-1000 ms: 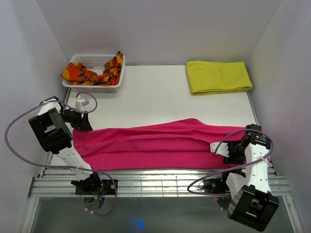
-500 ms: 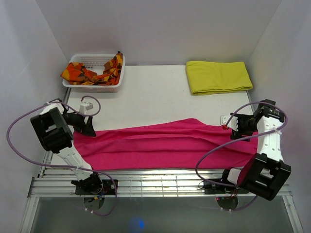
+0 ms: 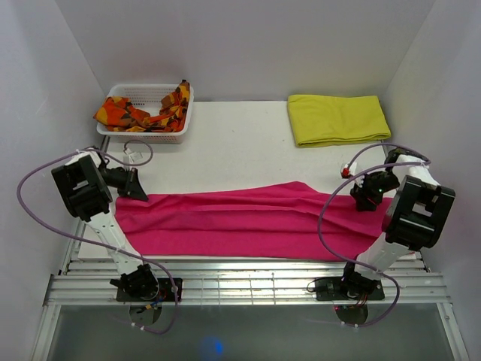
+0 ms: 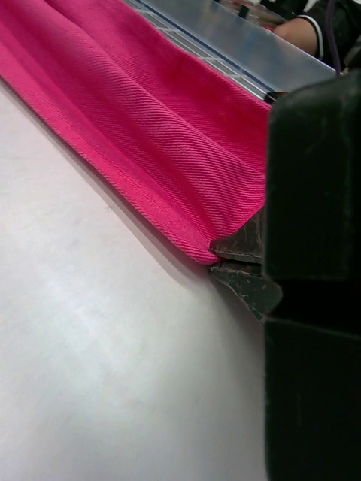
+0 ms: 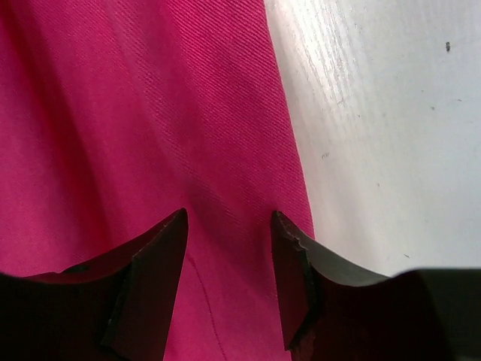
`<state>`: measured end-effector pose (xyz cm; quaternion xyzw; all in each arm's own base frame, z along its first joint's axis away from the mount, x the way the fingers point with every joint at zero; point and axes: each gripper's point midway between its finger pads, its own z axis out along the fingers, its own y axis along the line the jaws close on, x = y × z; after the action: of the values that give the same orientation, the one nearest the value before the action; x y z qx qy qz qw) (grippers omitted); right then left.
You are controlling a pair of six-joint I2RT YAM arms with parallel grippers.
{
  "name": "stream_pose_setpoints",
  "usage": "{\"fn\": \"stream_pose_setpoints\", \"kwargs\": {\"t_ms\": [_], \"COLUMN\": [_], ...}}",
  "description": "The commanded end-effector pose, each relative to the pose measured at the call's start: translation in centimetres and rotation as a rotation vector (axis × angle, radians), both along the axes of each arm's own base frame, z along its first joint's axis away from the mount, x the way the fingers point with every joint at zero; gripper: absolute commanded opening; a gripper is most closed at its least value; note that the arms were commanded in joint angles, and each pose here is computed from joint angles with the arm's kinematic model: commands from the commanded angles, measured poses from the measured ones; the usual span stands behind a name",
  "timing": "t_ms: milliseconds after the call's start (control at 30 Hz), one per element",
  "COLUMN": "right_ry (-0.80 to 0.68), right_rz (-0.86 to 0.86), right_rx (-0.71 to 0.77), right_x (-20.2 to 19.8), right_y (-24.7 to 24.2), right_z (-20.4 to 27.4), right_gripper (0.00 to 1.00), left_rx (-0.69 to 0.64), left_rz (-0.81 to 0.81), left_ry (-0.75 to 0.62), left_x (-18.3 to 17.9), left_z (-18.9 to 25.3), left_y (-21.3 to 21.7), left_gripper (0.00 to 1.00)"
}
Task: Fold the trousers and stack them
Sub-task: Fold the trousers
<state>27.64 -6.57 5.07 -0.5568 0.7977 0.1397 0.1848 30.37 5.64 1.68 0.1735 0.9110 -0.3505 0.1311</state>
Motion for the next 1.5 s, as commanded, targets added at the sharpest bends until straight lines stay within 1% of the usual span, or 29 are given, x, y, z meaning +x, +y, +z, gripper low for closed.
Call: {"fn": "stream_pose_setpoints", "kwargs": {"t_ms": [0, 33, 67, 133, 200, 267, 300, 367, 433, 500, 533, 600, 633, 667, 700, 733, 767, 800, 833, 867, 900, 933, 967, 1000, 1067, 1133, 1233, 1333, 1467], "right_ry": [0.023, 0.059, 0.037, 0.068, 0.034, 0.018, -0.029, -0.037, -0.052, -0.058, -0.044, -0.056, -0.060, -0.076, -0.088, -0.086, -0.106, -0.119, -0.152, -0.132, -0.145, -0.157, -0.146, -0.116, -0.077, -0.037, -0.042, -0.024, 0.031], "right_rz": [-0.075, -0.081, -0.097, -0.141, -0.179, -0.190, -0.204, -0.233, -0.248, -0.240, -0.228, -0.194, -0.178, -0.150, -0.129, -0.107, -0.061, -0.042, -0.009, 0.022, 0.050, 0.058, 0.063, 0.066, 0.053, 0.026, 0.008, 0.009, 0.023], "right_rx": [-0.023, -0.020, -0.031, -0.045, -0.057, -0.060, -0.070, -0.070, -0.063, -0.040, -0.035, -0.021, -0.013, -0.012, -0.003, -0.005, -0.017, -0.030, -0.045, -0.052, -0.075, -0.088, -0.094, -0.100, -0.094, -0.087, -0.098, -0.136, -0.186], "right_x": [1.5, 1.6, 2.9, 3.8, 5.8, 7.3, 9.2, 10.8, 12.8, 13.6, 13.0, 12.3, 11.2, 10.8, 10.3, 8.8, 8.4, 7.8, 7.1, 5.8, 5.5, 5.3, 5.0, 4.6, 4.4, 4.5, 5.3, 5.4, 4.6], "right_y": [0.3, 0.6, 0.2, 0.2, -0.1, 0.6, 0.4, 1.2, 1.9, 2.5, 2.7, 2.9, 2.9, 2.8, 2.9, 2.8, 2.8, 2.6, 2.7, 2.9, 2.7, 2.6, 2.6, 2.5, 2.5, 2.4, 2.1, 1.4, 0.5], "right_z": [-1.6, -2.7, -2.8, -4.1, -4.1, -4.4, -4.0, -4.2, -3.8, -2.5, -1.8, -0.3, 1.4, 2.2, 3.3, 4.7, 5.2, 5.8, 7.0, 6.5, 6.6, 6.9, 6.6, 6.2, 6.0, 5.8, 5.8, 4.9, 3.5], "right_gripper": [0.53, 0.53, 0.51, 0.50, 0.50, 0.51, 0.51, 0.52, 0.52, 0.54, 0.57, 0.59, 0.61, 0.63, 0.64, 0.67, 0.69, 0.70, 0.72, 0.76, 0.78, 0.80, 0.86, 0.88, 0.92, 0.95, 0.96, 0.93, 0.91], "left_rx": [0.076, 0.077, 0.086, 0.102, 0.131, 0.140, 0.148, 0.149, 0.176, 0.166, 0.172, 0.168, 0.194, 0.215, 0.221, 0.255, 0.275, 0.313, 0.355, 0.379, 0.401, 0.421, 0.443, 0.429, 0.459, 0.471, 0.478, 0.492, 0.515], "left_rz": [0.055, 0.086, 0.100, 0.136, 0.161, 0.187, 0.197, 0.227, 0.264, 0.267, 0.259, 0.191, 0.165, 0.131, 0.098, 0.048, 0.008, -0.034, -0.128, -0.174, -0.223, -0.262, -0.330, -0.378, -0.463, -0.490, -0.507, -0.537, -0.603], "left_ry": [-0.148, -0.140, -0.159, -0.171, -0.209, -0.211, -0.230, -0.230, -0.268, -0.304, -0.353, -0.397, -0.462, -0.492, -0.488, -0.537, -0.552, -0.563, -0.604, -0.604, -0.565, -0.555, -0.559, -0.504, -0.441, -0.388, -0.366, -0.345, -0.334], "left_x": [6.7, 7.5, 8.9, 10.4, 12.4, 13.5, 14.4, 15.1, 16.4, 17.1, 17.7, 17.4, 17.9, 17.7, 16.7, 16.5, 15.4, 14.7, 14.1, 13.2, 11.3, 10.5, 9.9, 8.2, 6.7, 6.2, 7.2, 7.8, 7.3], "left_z": [-1.5, -1.4, -1.4, -1.3, -1.0, -0.8, -0.5, -0.3, 0.3, 1.8, 3.9, 6.4, 9.2, 10.5, 11.5, 12.5, 14.0, 14.4, 14.5, 14.5, 13.9, 13.5, 12.9, 11.6, 10.0, 8.5, 7.0, 5.6, 4.1], "left_y": [2.8, 3.1, 3.8, 4.6, 5.7, 6.2, 6.7, 7.0, 7.8, 7.8, 8.0, 7.6, 8.0, 8.1, 7.8, 8.3, 8.0, 8.2, 8.4, 8.4, 8.3, 8.4, 8.6, 8.2, 8.8, 9.4, 10.1, 10.5, 11.0], "left_gripper": [0.00, 0.00, 0.00, 0.00, 0.00, 0.00, 0.00, 0.00, 0.00, 0.17, 0.37, 0.53, 0.64, 0.68, 0.73, 0.80, 0.82, 0.84, 0.84, 0.85, 0.85, 0.85, 0.85, 0.84, 0.82, 0.80, 0.78, 0.76, 0.73]}}
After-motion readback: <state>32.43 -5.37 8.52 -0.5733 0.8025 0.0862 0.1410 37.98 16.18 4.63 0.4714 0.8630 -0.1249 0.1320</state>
